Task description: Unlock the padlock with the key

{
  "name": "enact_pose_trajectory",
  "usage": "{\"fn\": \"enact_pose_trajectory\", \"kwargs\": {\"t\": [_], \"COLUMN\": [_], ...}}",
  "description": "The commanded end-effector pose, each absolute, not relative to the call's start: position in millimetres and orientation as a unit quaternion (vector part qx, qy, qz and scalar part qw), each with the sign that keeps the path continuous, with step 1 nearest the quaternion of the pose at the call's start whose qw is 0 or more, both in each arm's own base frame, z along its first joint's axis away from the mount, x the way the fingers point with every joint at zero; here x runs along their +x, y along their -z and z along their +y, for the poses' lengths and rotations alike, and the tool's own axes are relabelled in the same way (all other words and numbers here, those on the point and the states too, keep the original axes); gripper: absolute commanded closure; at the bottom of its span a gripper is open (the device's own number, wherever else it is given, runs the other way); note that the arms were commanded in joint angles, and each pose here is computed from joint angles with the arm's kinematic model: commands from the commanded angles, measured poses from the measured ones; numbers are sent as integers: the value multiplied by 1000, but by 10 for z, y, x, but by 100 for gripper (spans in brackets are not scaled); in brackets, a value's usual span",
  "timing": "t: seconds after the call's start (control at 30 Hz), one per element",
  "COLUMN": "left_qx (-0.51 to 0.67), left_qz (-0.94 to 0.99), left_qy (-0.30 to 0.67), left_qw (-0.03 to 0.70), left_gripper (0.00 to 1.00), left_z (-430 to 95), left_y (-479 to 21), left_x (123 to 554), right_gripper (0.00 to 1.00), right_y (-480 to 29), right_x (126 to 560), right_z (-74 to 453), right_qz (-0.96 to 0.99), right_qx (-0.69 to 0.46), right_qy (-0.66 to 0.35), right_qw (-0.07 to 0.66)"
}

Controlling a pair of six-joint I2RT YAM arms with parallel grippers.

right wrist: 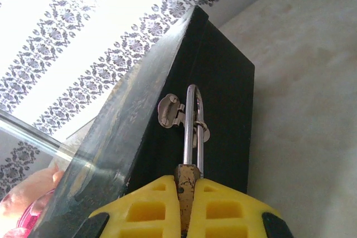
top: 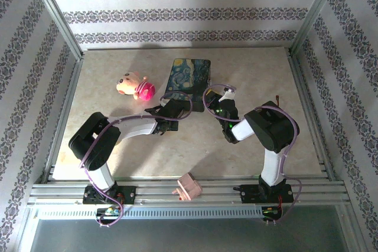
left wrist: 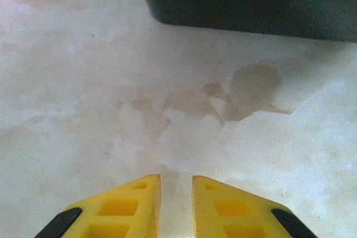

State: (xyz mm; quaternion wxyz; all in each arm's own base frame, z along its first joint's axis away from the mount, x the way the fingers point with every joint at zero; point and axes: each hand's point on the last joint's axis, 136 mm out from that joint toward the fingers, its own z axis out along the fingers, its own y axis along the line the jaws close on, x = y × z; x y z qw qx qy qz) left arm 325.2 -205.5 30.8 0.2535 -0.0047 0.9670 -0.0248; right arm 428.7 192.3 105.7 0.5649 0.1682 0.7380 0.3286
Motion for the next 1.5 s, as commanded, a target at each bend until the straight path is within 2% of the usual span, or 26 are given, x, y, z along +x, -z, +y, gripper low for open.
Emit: {"fn": "enact_pose_trajectory", "kwargs": {"t": [0.0, 0.13, 0.27, 0.33, 0.53, 0.57, 0.87, 1.1, 1.3, 1.47], "left_qx": [7, -3, -20, -28, -41, -36, 23, 34, 38, 65], "left_qz": [970, 968, 960, 954, 925, 921, 934, 941, 943, 941], "left_qy": [14, 27, 53, 64, 66, 55, -69, -79, -102, -69], "left_qw": [242, 251, 275, 293, 373, 383, 350, 327, 313, 325], "left_gripper": [79, 78, 70, 58, 6, 1, 1, 2, 31, 44], "left_z": [-2024, -2044, -2071, -2071, -2009, -2006, -2035, -2001, -1869, -1913], "left_y": [-306, -403, -673, -856, -1448, -1502, -1086, -846, -700, -684], "left_x": [3183, 3188, 3216, 3240, 3372, 3417, 3650, 3576, 3575, 3645], "right_gripper": [100, 100, 100, 100, 100, 100, 100, 97, 88, 75], "right_y": [-1422, -1354, -1295, -1288, -1253, -1247, -894, -595, -525, -468], "right_x": [4373, 4264, 4118, 4032, 3727, 3675, 3357, 3287, 3299, 3290], "right_z": [1973, 1925, 1915, 1925, 1968, 1985, 1936, 1804, 1738, 1710], "right_qz": [708, 721, 727, 727, 728, 728, 758, 784, 792, 806], "right_qx": [119, 119, 129, 133, 156, 157, 187, 200, 197, 188], "right_qy": [-341, -346, -360, -366, -383, -388, -398, -375, -366, -355], "right_qw": [607, 589, 570, 565, 547, 543, 481, 453, 446, 434]}}
